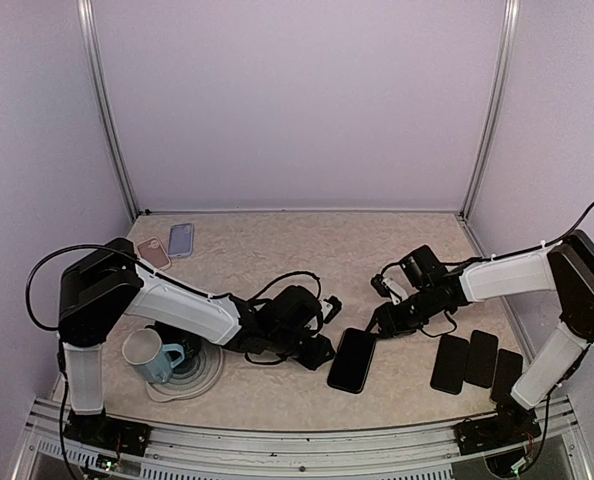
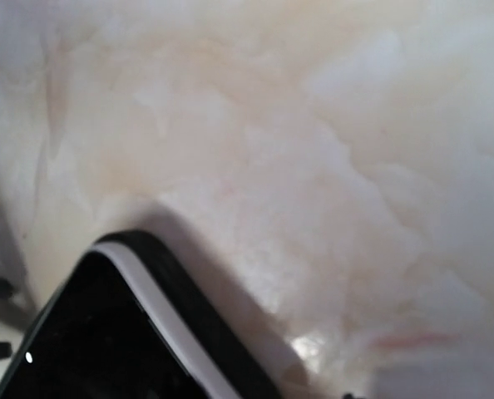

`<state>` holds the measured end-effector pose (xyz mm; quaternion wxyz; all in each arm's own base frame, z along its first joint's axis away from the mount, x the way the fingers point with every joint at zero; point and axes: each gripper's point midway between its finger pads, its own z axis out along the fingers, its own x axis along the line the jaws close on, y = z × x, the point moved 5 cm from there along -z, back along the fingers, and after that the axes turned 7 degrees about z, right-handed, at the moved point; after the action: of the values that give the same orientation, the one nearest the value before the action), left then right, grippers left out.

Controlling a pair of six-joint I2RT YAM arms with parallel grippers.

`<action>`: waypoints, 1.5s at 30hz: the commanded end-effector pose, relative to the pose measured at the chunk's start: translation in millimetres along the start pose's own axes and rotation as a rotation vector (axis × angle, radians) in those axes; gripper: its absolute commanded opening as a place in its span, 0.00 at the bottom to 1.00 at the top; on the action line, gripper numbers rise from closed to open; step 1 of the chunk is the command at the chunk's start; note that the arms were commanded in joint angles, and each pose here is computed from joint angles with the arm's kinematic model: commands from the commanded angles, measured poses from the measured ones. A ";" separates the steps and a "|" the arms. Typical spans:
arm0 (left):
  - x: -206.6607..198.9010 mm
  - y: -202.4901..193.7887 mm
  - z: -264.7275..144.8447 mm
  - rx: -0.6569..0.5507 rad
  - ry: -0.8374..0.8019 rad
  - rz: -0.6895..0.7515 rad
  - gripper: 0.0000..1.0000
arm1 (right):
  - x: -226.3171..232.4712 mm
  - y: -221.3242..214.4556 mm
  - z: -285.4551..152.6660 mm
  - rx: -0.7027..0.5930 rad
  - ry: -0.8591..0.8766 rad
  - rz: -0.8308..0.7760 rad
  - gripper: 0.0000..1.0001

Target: Put the phone into the phone case

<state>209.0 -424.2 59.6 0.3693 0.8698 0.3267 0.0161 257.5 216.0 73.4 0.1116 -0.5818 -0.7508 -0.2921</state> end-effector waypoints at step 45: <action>37.5 -95.3 44.4 0.561 -0.033 -0.177 0.26 | -21.5 -57.5 41.6 0.220 -0.398 0.010 0.06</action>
<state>248.0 -439.2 56.2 0.3393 0.8518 0.3884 -0.0915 240.0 240.0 66.0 0.0857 -0.6126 -0.7568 -0.2114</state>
